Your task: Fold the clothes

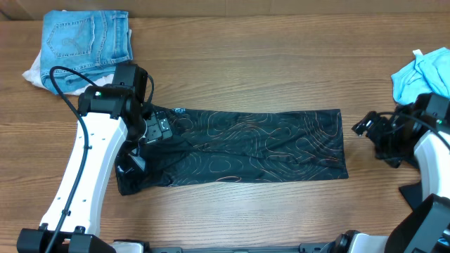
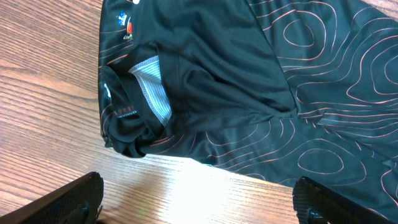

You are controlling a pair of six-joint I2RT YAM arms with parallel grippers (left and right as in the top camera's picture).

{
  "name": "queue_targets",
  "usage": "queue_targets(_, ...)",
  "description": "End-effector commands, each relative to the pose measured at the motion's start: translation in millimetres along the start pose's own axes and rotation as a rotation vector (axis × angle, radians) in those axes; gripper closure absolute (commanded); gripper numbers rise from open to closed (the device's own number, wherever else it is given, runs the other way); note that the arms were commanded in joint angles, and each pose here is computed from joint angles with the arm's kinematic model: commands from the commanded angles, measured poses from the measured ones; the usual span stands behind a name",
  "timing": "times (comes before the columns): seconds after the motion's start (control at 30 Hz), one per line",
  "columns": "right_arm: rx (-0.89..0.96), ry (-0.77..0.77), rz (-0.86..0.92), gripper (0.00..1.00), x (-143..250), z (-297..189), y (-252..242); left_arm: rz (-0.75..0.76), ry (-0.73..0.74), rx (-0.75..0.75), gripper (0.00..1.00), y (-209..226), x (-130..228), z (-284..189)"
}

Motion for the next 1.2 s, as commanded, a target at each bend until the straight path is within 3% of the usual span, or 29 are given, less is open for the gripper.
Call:
queue_targets(0.0,-0.056,0.003,-0.031,0.00,10,11,3,-0.004,0.003,0.009,0.00,-2,1,0)
queue_targets(0.2,-0.067,-0.025,-0.062,0.00,12,23,1,-0.002,-0.001,0.011,0.00,-3,0,0)
queue_targets(0.67,-0.226,0.000,-0.341,0.00,19,49,13,-0.003,-0.015,0.022,0.00,-5,-3,0)
queue_targets(1.17,-0.297,0.178,-0.273,0.00,49,78,9,0.004,-0.021,0.026,0.00,-6,-4,0)
Point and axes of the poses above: each gripper's point midway between its finger pads, its own z axis out along the fingers, its own y axis along the line the jaws close on, x = y × z, the point moved 3 cm from there along -z, back along the fingers, and after that the axes turned 8 degrees about -z, right-handed, at the moved point
